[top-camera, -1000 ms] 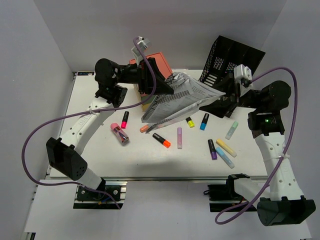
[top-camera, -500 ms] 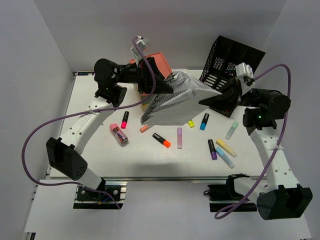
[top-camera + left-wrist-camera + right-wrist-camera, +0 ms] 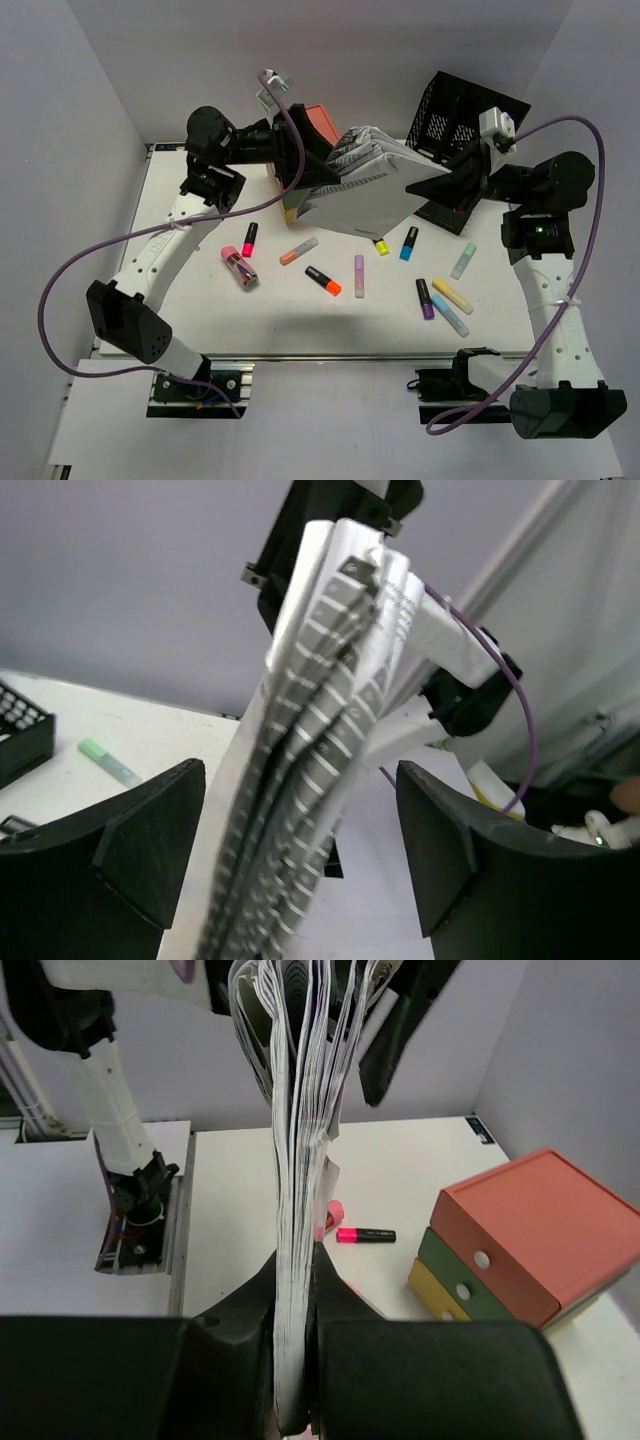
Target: Organize the desk
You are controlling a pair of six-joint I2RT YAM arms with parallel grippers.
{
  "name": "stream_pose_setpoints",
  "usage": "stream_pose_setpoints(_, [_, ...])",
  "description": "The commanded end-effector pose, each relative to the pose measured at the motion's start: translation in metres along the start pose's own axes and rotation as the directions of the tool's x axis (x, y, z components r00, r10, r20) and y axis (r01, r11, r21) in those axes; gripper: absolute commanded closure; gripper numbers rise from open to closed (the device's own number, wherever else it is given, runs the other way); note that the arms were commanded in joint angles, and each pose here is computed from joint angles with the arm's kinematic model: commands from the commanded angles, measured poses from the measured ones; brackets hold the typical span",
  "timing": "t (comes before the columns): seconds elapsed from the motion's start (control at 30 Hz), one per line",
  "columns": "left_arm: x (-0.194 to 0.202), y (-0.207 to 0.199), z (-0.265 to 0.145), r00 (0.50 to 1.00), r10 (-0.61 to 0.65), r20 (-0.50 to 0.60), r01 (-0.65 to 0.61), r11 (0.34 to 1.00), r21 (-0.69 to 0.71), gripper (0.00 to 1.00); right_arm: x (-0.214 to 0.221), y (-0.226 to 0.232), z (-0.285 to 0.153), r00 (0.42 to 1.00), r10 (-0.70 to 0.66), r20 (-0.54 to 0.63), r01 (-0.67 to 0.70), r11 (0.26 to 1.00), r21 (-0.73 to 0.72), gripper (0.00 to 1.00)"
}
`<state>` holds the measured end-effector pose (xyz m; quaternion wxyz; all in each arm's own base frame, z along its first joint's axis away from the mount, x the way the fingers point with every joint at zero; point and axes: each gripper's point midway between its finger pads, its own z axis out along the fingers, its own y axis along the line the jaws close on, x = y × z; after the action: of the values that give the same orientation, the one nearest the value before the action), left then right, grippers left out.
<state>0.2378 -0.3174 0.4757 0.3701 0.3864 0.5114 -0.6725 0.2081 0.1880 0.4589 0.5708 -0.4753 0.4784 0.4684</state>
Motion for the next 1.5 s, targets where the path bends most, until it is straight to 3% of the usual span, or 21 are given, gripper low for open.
stream_pose_setpoints(0.0, [-0.024, -0.013, -0.012, 0.99, 0.132, 0.038, -0.128, 0.987, -0.101, 0.13, -0.008, -0.013, -0.006, 1.0, -0.019, 0.0, 0.019, 0.996, 0.088, 1.0])
stream_pose_setpoints(0.1, [-0.031, -0.002, -0.022, 0.975, 0.219, 0.039, -0.205, 0.951, -0.233, 0.02, -0.006, -0.014, -0.009, 1.0, -0.011, -0.01, 0.012, 0.996, 0.089, 1.0])
stream_pose_setpoints(0.17, [-0.031, 0.007, -0.03, 0.954, 0.301, 0.014, -0.281, 0.906, -0.316, 0.02, -0.005, -0.012, -0.009, 1.0, 0.005, -0.017, -0.003, 0.997, 0.077, 1.0])
stream_pose_setpoints(0.37, [0.013, 0.044, -0.042, 0.952, 0.28, -0.122, -0.305, 0.859, -0.412, 0.02, -0.001, -0.003, -0.016, 0.999, 0.021, -0.044, -0.02, 0.999, 0.033, 1.0])
stream_pose_setpoints(0.67, [0.044, 0.058, -0.043, 0.947, 0.268, -0.178, -0.317, 0.871, -0.375, 0.02, 0.001, 0.012, -0.007, 0.999, 0.017, -0.048, -0.019, 0.999, -0.047, 1.0])
stream_pose_setpoints(1.13, [0.073, 0.04, -0.02, 0.962, 0.204, -0.181, -0.242, 0.945, -0.219, 0.02, 0.011, 0.008, 0.007, 0.998, 0.05, -0.045, -0.054, 0.995, -0.085, 1.0])
stream_pose_setpoints(1.33, [0.075, 0.034, -0.005, 0.963, 0.194, -0.186, -0.226, 0.958, -0.176, 0.11, 0.018, 0.007, 0.009, 0.996, 0.068, -0.05, -0.072, 0.994, -0.081, 1.0])
stream_pose_setpoints(1.47, [0.08, 0.035, 0.002, 0.96, 0.177, -0.219, -0.215, 0.963, -0.165, 0.31, 0.025, 0.004, 0.009, 0.995, 0.079, -0.057, -0.083, 0.994, -0.069, 1.0])
